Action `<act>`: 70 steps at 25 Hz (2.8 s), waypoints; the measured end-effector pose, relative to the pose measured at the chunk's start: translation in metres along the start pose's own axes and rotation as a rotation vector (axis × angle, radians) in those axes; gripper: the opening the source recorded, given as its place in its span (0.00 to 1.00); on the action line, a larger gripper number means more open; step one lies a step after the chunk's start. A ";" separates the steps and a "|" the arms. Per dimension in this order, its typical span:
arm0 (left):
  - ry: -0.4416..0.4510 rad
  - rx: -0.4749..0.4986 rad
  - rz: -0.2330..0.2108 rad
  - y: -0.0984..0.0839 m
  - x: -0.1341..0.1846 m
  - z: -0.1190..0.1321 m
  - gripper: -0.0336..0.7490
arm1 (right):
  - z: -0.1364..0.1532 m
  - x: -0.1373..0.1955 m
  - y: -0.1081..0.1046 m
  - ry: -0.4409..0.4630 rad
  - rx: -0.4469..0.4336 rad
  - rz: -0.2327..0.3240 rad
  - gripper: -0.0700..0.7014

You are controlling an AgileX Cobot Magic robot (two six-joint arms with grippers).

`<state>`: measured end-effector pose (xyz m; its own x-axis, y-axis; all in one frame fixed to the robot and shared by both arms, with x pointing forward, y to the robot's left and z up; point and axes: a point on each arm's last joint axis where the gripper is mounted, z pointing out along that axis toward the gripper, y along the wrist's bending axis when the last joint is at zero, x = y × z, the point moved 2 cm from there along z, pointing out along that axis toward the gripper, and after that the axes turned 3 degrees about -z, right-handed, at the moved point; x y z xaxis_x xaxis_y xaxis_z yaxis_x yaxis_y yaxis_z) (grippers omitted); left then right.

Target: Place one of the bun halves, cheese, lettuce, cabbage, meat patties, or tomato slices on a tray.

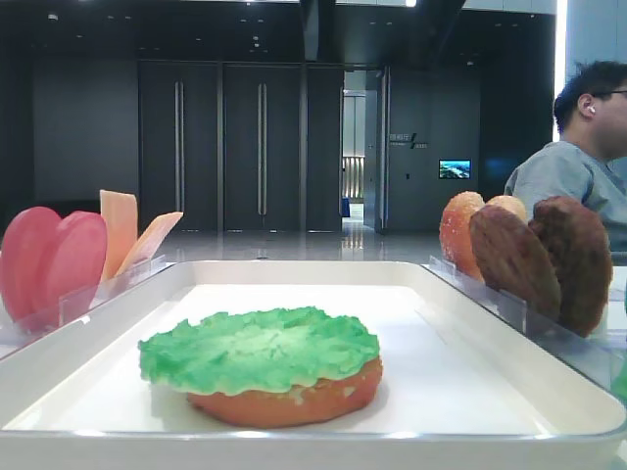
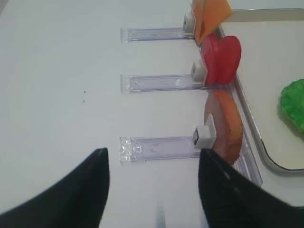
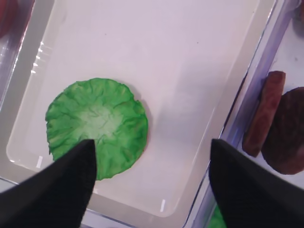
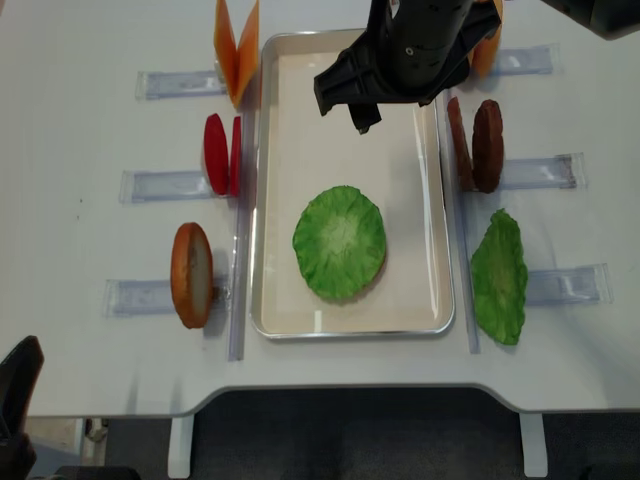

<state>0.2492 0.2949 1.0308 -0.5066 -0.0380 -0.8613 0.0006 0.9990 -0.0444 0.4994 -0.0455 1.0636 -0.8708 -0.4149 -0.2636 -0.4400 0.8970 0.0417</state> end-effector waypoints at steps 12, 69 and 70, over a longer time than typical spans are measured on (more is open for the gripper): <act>-0.001 0.000 0.000 0.000 0.000 0.000 0.62 | -0.019 -0.014 -0.093 -0.058 0.082 0.113 0.72; -0.001 0.000 0.000 0.000 0.000 0.000 0.62 | -0.126 0.243 -0.154 -0.441 0.268 0.439 0.72; -0.001 0.000 0.000 0.000 0.000 0.000 0.62 | -0.125 0.248 -0.151 -0.455 0.272 0.437 0.72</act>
<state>0.2493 0.2949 1.0309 -0.5056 -0.0378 -0.8620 0.0007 0.9990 -0.0442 0.3219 -0.3029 1.1123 -0.7511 0.0457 -0.6586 0.0531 0.9986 0.0088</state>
